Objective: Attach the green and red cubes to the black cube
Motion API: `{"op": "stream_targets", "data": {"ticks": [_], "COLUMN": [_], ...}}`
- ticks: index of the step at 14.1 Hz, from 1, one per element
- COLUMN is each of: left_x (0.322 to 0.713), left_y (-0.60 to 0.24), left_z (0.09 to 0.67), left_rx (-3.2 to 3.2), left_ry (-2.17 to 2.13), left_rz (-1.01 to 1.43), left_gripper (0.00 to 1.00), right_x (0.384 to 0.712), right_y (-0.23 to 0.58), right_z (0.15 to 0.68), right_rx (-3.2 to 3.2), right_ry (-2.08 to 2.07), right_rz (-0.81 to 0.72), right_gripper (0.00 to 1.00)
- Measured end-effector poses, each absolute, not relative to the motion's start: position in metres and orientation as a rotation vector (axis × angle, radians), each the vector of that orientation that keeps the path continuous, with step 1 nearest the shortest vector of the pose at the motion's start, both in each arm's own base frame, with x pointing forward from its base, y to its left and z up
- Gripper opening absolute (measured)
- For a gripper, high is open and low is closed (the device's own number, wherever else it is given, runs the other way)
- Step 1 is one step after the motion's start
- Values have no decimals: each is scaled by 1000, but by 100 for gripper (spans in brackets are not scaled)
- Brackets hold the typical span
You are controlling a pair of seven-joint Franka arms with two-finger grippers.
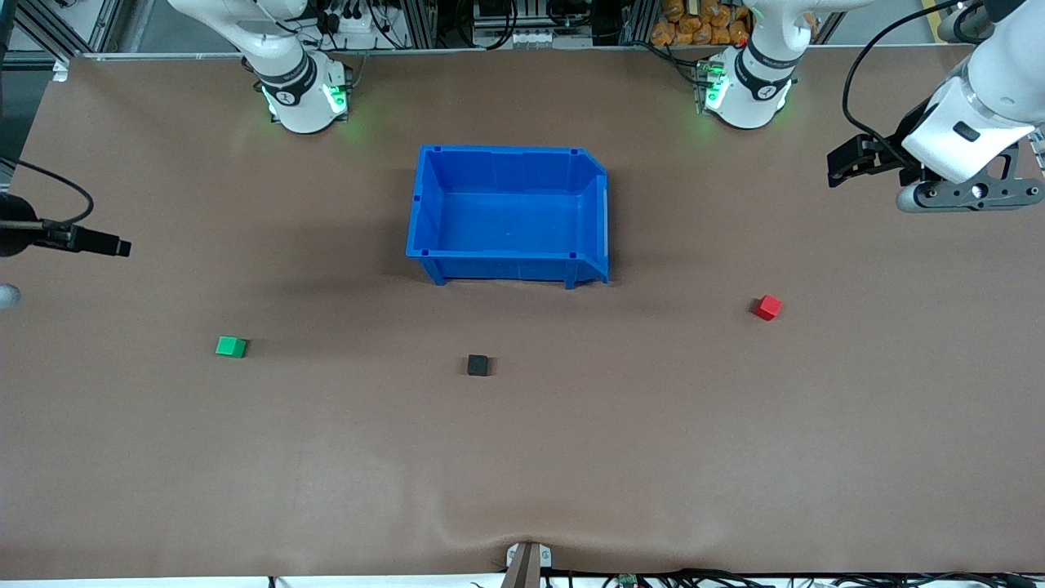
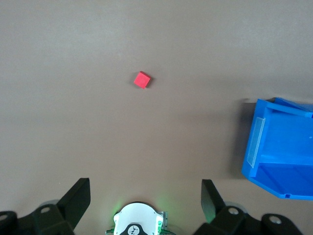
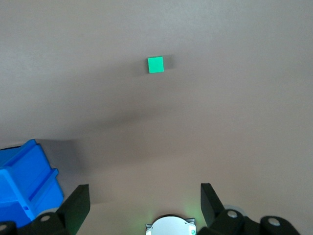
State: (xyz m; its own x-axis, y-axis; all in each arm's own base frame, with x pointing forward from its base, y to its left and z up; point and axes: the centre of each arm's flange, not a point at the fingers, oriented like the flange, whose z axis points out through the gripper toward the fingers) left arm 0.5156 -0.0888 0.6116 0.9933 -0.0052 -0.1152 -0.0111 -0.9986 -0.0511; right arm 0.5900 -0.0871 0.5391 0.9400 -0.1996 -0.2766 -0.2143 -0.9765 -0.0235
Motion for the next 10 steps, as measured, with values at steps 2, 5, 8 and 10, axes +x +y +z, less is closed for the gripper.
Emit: {"op": "stream_targets", "data": {"ticks": [2, 5, 8, 10], "left_x": [518, 528, 535, 540], "left_y": [-88, -85, -85, -88], "left_z": [609, 597, 586, 576], "left_rx": [-3086, -3090, -3088, -3082], "left_ry": [10, 1, -30, -111], "left_rz": [177, 186, 206, 222], "left_gripper": [100, 100, 100, 100], "right_x": [595, 602, 608, 612], "right_y": [-102, -98, -102, -117], "right_z": [529, 521, 497, 471], "right_rx": [-3027, -2977, -2947, -2927], "right_ry": [352, 338, 350, 319], "right_rz": [436, 439, 497, 537], "right_gripper": [100, 100, 100, 100]}}
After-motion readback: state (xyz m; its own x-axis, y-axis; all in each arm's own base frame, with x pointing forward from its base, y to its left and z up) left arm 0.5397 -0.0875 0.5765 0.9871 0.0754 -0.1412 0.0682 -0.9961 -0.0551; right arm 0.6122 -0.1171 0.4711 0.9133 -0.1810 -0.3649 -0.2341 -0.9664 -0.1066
